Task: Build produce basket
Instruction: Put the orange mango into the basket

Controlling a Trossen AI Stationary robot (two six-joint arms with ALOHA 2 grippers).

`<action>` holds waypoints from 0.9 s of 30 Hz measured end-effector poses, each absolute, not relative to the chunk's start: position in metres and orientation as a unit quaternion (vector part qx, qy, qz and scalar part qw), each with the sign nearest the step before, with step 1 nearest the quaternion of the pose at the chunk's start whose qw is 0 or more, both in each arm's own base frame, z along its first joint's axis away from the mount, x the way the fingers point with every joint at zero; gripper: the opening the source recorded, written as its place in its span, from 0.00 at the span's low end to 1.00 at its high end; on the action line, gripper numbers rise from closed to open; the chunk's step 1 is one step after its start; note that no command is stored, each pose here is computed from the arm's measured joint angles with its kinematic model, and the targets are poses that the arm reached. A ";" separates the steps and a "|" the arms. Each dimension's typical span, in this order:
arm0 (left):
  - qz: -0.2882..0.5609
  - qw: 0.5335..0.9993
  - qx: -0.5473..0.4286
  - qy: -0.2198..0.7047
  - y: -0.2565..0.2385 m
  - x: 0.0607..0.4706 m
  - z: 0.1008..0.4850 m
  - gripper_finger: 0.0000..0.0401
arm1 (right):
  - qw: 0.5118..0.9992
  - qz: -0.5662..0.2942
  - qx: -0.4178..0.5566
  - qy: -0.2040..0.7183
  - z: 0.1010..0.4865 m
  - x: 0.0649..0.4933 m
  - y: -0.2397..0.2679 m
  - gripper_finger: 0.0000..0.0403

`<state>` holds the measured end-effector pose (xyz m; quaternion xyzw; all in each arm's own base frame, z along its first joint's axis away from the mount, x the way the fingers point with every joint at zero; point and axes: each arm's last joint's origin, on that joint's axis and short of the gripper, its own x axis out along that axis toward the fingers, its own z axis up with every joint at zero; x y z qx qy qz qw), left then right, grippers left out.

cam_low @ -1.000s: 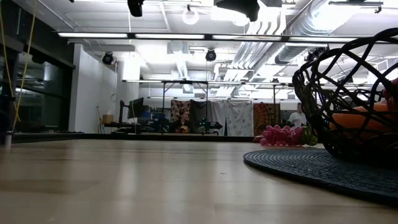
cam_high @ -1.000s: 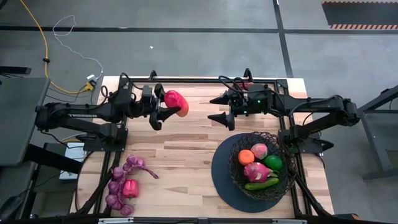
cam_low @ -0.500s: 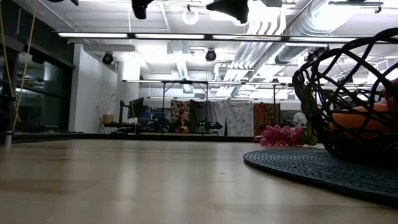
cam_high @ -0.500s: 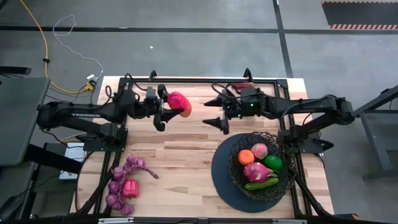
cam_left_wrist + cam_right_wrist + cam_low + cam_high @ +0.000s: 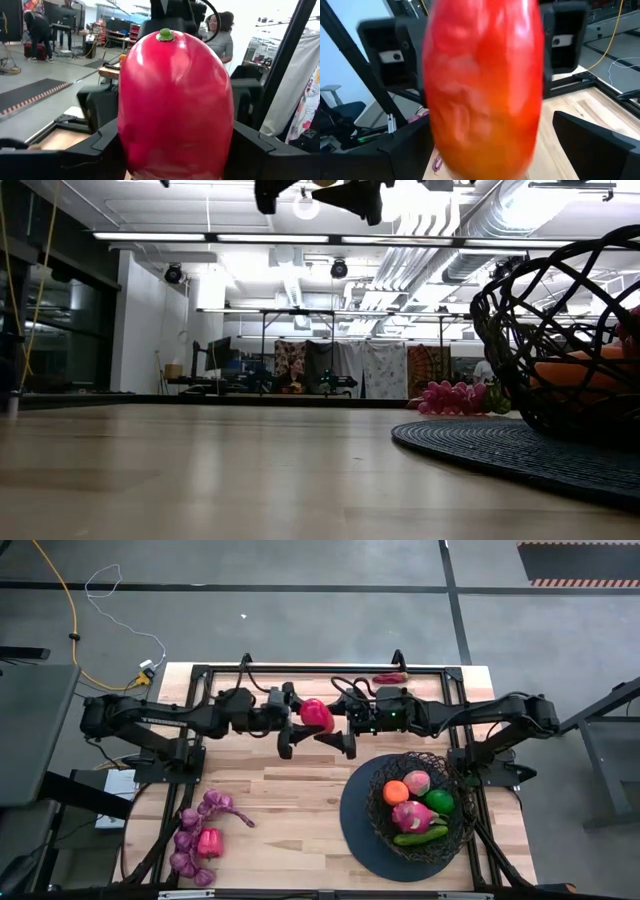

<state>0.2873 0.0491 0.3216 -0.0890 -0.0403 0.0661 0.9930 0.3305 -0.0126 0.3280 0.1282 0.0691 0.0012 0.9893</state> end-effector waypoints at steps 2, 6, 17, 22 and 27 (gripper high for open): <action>0.063 0.993 -0.086 -0.039 0.048 0.292 0.322 0.59 | 0.989 0.005 0.125 0.072 0.327 0.330 -0.011 0.94; 0.063 0.994 -0.086 -0.035 0.049 0.296 0.321 0.59 | 0.988 0.009 0.127 0.086 0.325 0.330 -0.010 0.92; 0.059 0.994 -0.087 -0.029 0.050 0.296 0.319 0.68 | 0.988 0.012 0.126 0.088 0.325 0.330 -0.010 0.62; 0.058 0.993 -0.100 -0.016 0.050 0.296 0.317 0.80 | 0.988 0.012 0.122 0.090 0.324 0.330 -0.010 0.48; 0.039 0.995 -0.093 0.009 0.051 0.284 0.322 0.88 | 0.989 0.009 0.104 0.101 0.332 0.318 -0.012 0.48</action>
